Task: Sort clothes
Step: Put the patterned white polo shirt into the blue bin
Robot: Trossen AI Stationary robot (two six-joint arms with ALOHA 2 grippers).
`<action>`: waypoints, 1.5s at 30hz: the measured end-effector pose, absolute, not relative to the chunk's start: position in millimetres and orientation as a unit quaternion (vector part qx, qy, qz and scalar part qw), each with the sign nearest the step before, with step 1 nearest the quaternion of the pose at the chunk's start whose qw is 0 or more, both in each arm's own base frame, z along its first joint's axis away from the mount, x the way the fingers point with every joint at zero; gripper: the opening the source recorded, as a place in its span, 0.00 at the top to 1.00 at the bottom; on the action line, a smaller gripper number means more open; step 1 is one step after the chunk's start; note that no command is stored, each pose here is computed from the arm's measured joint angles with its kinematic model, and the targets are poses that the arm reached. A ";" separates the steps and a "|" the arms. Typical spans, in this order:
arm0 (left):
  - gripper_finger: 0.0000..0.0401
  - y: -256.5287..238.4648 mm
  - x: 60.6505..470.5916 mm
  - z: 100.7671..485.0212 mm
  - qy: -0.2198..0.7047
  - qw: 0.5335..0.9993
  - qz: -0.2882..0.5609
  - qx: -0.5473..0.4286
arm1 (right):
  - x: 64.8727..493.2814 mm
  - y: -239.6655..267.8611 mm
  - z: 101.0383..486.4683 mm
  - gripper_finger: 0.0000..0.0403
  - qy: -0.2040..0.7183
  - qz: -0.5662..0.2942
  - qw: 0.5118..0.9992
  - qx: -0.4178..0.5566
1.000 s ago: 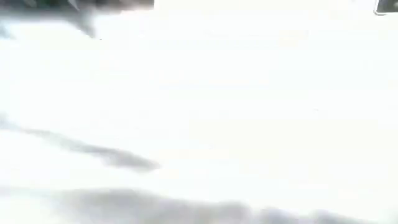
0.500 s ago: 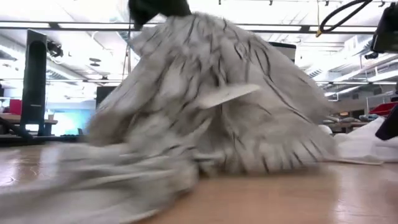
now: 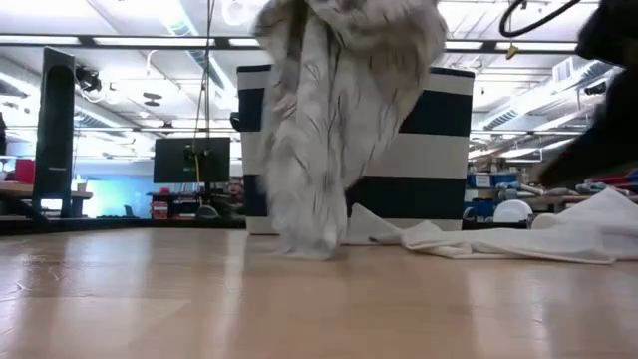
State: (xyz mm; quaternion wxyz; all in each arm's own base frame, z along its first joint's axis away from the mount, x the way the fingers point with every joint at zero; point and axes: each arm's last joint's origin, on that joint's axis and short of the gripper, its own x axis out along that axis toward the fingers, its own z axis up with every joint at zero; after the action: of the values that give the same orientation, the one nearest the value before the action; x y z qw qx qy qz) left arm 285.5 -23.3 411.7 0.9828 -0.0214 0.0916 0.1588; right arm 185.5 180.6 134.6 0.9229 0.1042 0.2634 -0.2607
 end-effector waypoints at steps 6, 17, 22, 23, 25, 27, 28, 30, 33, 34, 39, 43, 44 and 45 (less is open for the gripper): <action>1.00 15.6 271.0 479.2 -0.033 0.974 0.224 0.004 | 194.0 171.8 135.0 0.70 0.267 -0.272 0.922 0.069; 1.00 65.4 255.2 573.4 -0.217 0.914 0.336 0.072 | 215.6 149.2 137.1 0.70 0.245 -0.322 0.912 0.064; 1.00 87.9 267.1 591.6 -0.240 0.905 0.335 0.103 | 223.9 144.2 138.5 0.70 0.267 -0.314 0.910 0.055; 1.00 90.8 270.4 594.4 -0.246 0.906 0.327 0.106 | 224.9 143.3 138.7 0.70 0.270 -0.313 0.909 0.050; 1.00 95.0 274.2 599.5 -0.250 0.912 0.306 0.104 | 225.8 141.9 138.7 0.70 0.276 -0.312 0.908 0.042; 1.00 97.1 279.5 601.1 -0.239 0.922 0.287 0.103 | 226.6 140.2 138.7 0.70 0.279 -0.313 0.907 0.035; 1.00 98.7 282.6 600.0 -0.223 0.926 0.284 0.104 | 226.9 139.3 138.6 0.70 0.281 -0.313 0.907 0.029; 1.00 101.0 289.5 593.2 -0.170 0.939 0.282 0.103 | 227.6 137.6 138.5 0.70 0.284 -0.315 0.905 0.024; 1.00 105.0 300.0 573.2 -0.066 0.952 0.283 0.099 | 228.0 135.6 138.3 0.70 0.286 -0.319 0.903 0.022; 1.00 106.4 303.1 564.9 -0.027 0.953 0.286 0.098 | 228.2 135.2 138.3 0.70 0.286 -0.320 0.903 0.022; 1.00 124.0 325.9 517.6 0.142 0.944 0.288 0.078 | 229.5 132.6 138.1 0.70 0.290 -0.323 0.900 0.025; 1.00 146.6 362.4 465.8 0.245 0.936 0.249 0.033 | 230.5 131.0 138.1 0.70 0.290 -0.326 0.899 0.026; 1.00 152.6 371.6 451.1 0.271 0.932 0.239 0.022 | 230.6 130.8 138.1 0.70 0.290 -0.326 0.899 0.027; 1.00 158.3 380.8 435.6 0.298 0.926 0.232 0.010 | 230.6 130.9 138.1 0.70 0.291 -0.326 0.899 0.027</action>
State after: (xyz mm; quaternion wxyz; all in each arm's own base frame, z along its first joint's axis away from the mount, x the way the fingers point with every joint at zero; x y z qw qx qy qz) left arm 380.8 158.3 435.6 0.9259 0.0101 0.2978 0.2324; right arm 230.6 130.9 138.1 0.8992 0.0267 0.2905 -0.3260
